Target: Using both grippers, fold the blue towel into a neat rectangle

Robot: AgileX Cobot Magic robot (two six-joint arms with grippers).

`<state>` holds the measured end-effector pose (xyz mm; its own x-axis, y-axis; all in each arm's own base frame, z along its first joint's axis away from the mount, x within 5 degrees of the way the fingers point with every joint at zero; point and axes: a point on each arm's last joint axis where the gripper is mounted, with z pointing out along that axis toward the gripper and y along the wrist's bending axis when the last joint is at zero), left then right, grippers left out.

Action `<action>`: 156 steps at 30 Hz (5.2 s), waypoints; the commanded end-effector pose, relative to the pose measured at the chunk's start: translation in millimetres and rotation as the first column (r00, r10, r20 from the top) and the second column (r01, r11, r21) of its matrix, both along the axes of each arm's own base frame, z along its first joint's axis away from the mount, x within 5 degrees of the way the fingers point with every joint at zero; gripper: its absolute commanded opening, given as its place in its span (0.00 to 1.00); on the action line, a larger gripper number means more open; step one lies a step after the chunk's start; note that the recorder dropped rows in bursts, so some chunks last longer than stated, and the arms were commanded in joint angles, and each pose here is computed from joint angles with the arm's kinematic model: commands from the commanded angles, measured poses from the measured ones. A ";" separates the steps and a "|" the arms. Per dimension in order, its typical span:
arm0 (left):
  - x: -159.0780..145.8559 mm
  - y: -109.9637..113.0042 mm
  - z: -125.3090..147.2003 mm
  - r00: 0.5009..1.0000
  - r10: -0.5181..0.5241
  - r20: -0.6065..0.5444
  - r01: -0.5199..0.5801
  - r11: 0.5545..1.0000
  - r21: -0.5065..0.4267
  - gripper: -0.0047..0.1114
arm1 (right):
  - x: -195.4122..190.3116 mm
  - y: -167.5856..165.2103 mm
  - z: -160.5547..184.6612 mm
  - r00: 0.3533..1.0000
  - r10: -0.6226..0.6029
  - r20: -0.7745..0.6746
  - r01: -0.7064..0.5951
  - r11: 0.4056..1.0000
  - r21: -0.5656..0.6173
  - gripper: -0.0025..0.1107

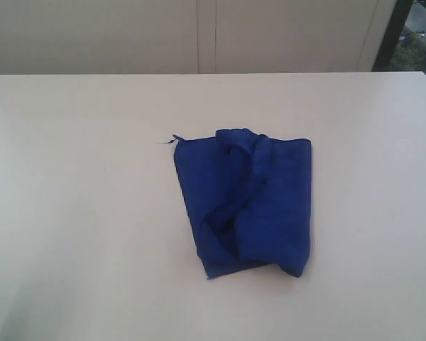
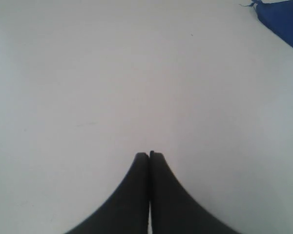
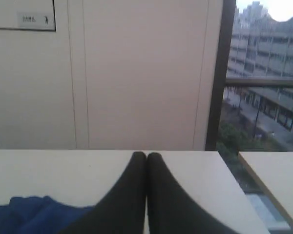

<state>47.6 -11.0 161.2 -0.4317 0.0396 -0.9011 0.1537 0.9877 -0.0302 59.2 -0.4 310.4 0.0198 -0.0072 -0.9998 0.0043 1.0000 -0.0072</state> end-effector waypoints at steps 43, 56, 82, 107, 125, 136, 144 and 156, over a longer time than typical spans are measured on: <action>-0.5 -0.2 -2.8 1.000 0.000 -0.010 0.000 1.000 -0.001 0.04 | 289.0 130.9 -69.6 0.508 0.336 -0.793 -0.075 0.934 0.348 0.02; -0.5 -0.2 -2.8 1.000 0.000 -0.010 0.000 1.000 -0.001 0.04 | 340.3 153.4 -113.5 0.473 0.313 -0.824 0.149 0.893 0.425 0.02; -0.5 -0.2 -2.8 1.000 0.000 -0.010 0.000 1.000 -0.001 0.04 | 360.8 156.8 -153.5 0.508 0.284 -0.813 0.194 0.882 0.430 0.32; -0.5 -0.2 -2.8 1.000 0.000 -0.010 0.000 1.000 -0.001 0.04 | 357.8 152.9 -151.2 0.486 0.255 -0.836 0.232 0.885 0.405 0.32; -0.5 -0.2 -2.8 1.000 0.000 -0.010 0.000 1.000 -0.001 0.04 | 364.0 153.2 -161.5 0.521 0.248 -0.817 0.270 0.860 0.433 0.32; -0.5 -0.2 -2.8 1.000 0.000 -0.010 0.000 1.000 -0.001 0.04 | 364.0 153.3 -171.0 0.501 0.241 -0.831 0.281 0.863 0.420 0.16; -0.5 -0.2 -2.8 1.000 0.000 -0.010 0.000 1.000 -0.001 0.04 | 363.6 153.2 -171.2 0.497 0.240 -0.834 0.281 0.865 0.416 0.02; -0.5 -0.2 -2.8 1.000 0.000 -0.010 0.000 1.000 -0.001 0.04 | 355.9 145.5 -135.4 0.514 0.190 -0.836 0.189 0.926 0.327 0.02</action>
<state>47.6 -11.0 161.2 -0.4313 0.0421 -0.9012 0.1548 0.9876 -0.0280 417.0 148.7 156.3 -0.8309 0.3774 -0.4089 0.2335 0.9035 0.3593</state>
